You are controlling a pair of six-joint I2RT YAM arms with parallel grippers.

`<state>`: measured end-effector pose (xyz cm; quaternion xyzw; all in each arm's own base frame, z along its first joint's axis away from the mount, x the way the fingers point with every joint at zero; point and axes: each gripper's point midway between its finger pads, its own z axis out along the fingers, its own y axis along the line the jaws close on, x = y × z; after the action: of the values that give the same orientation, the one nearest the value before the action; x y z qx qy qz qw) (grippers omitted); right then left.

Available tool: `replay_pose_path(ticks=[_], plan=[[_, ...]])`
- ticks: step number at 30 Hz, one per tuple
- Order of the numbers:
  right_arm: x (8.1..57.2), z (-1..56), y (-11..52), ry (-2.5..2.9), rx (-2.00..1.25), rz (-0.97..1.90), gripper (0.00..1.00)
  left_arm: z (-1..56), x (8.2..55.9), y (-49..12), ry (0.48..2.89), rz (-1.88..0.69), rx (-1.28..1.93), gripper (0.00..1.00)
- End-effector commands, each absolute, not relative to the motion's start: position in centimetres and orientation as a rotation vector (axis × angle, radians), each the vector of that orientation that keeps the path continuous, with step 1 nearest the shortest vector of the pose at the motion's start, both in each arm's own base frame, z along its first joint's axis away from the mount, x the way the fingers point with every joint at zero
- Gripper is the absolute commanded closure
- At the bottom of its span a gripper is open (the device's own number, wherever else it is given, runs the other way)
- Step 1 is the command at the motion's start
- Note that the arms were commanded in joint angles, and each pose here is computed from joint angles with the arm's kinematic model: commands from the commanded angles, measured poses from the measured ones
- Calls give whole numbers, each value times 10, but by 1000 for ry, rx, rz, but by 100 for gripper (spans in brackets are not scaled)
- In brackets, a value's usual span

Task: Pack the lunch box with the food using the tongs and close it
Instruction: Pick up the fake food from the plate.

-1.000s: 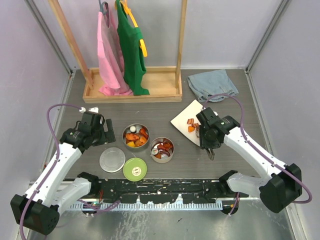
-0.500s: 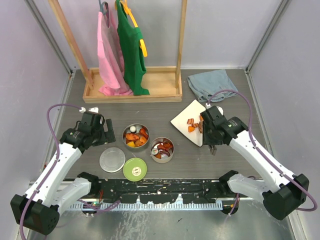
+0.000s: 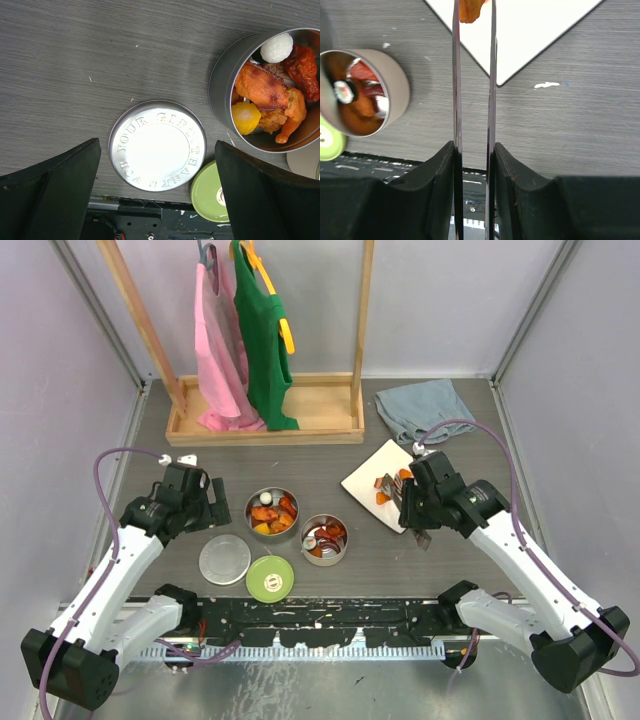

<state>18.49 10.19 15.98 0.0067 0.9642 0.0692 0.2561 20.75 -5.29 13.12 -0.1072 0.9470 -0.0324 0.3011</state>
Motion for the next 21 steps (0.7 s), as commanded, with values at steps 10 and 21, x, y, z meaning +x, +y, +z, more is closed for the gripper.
replay_pose_path(ticks=[10,21], plan=[[187,206,162,2488,-147,642,69,140,214,-54,2476,-98,-276,2],[166,209,189,2490,-296,858,69,140,214,-54,2478,-98,-277,2]])
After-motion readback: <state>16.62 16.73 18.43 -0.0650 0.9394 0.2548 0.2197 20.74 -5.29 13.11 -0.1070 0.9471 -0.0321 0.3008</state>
